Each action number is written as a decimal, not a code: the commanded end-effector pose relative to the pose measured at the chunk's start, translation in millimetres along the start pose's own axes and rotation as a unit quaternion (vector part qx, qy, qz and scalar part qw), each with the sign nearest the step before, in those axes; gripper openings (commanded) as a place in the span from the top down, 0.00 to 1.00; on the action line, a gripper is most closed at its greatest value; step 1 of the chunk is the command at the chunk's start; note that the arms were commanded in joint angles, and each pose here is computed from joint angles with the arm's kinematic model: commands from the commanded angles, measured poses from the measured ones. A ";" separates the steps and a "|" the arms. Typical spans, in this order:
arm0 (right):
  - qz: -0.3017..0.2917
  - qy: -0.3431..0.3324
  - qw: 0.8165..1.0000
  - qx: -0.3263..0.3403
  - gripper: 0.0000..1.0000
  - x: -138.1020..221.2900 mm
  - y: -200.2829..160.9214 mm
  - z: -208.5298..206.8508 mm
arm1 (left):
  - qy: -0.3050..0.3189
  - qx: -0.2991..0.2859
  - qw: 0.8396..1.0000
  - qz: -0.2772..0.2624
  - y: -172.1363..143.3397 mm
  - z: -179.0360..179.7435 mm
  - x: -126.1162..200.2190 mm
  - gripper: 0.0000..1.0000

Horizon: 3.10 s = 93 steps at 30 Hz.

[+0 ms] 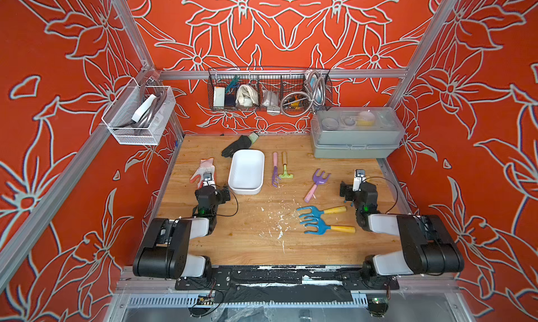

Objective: Put the rake into the storage box
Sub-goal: Pick up the storage box at the center of the board.

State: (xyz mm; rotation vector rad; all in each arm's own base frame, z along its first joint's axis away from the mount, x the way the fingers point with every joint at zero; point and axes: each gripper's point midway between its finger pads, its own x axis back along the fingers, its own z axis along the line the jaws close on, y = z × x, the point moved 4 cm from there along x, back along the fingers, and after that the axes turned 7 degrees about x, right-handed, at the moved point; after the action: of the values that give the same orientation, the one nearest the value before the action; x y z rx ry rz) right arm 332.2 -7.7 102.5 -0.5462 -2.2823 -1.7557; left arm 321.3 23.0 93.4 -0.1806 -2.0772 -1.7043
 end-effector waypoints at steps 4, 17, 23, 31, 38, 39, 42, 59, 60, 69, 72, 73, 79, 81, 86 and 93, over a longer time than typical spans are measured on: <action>-0.011 -0.005 1.000 0.001 0.00 1.0 5.9 -4.2 | -0.005 -0.003 1.000 -0.015 8.5 -3.9 -1.7 0.01; -0.037 0.042 0.998 0.023 0.00 7.6 7.6 9.2 | -0.004 -0.007 1.000 -0.017 9.3 -5.5 -1.9 0.01; -0.017 0.031 0.999 0.014 0.00 0.7 7.6 4.6 | -0.004 -0.007 1.000 -0.016 8.5 -5.1 -1.6 0.01; -0.016 0.033 0.999 0.013 0.00 0.7 7.3 5.0 | -0.004 -0.005 1.000 -0.016 8.9 -4.8 -2.0 0.01; -0.026 0.031 0.999 0.013 0.00 1.8 11.7 3.8 | -0.014 -0.008 1.000 -0.019 12.8 -6.9 -1.8 0.01; -0.021 0.031 0.999 0.016 0.00 3.8 16.3 2.4 | -0.017 -0.017 1.000 -0.004 21.0 -12.4 -2.0 0.01; 0.022 -0.018 1.000 -0.002 0.00 11.3 35.6 -17.7 | 0.028 -0.012 0.998 0.063 57.1 -15.8 -9.0 0.01; 0.057 0.256 0.929 -0.262 0.30 96.7 124.4 35.0 | -0.162 0.185 0.967 0.069 148.3 -69.1 106.3 0.13; 0.057 0.260 0.931 -0.250 0.31 101.0 124.0 41.8 | -0.173 0.188 0.964 0.070 141.6 -69.5 110.4 0.15; 0.025 0.322 0.935 -0.145 0.35 112.1 166.7 123.2 | -0.164 0.172 0.955 0.174 137.2 -84.5 75.5 0.22; 0.053 0.340 0.930 -0.131 0.39 100.5 162.6 141.7 | -0.175 0.169 0.946 0.216 137.2 -93.4 56.4 0.25; 0.055 0.350 0.927 -0.126 0.39 99.6 159.5 147.0 | -0.174 0.168 0.944 0.223 134.7 -93.8 50.8 0.26; 0.030 0.373 0.921 -0.107 0.37 111.8 151.0 166.2 | -0.166 0.182 0.931 0.270 106.3 -84.2 20.4 0.27; 0.030 0.381 0.919 -0.095 0.37 116.8 152.6 174.0 | -0.163 0.184 0.927 0.283 102.5 -81.6 12.7 0.28; 0.009 0.394 0.918 -0.051 0.36 129.9 153.5 193.2 | -0.132 0.168 0.925 0.314 83.7 -71.6 -12.3 0.34; 0.012 0.387 0.921 -0.031 0.36 133.4 151.7 191.0 | -0.084 0.138 0.930 0.331 64.8 -52.0 -26.7 0.38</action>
State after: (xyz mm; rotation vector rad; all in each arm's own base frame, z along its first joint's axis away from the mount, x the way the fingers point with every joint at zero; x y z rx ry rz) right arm 283.4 234.3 225.7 0.0991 -1.5935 -1.6289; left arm 382.1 -14.4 148.2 -0.8719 -2.0608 -0.9484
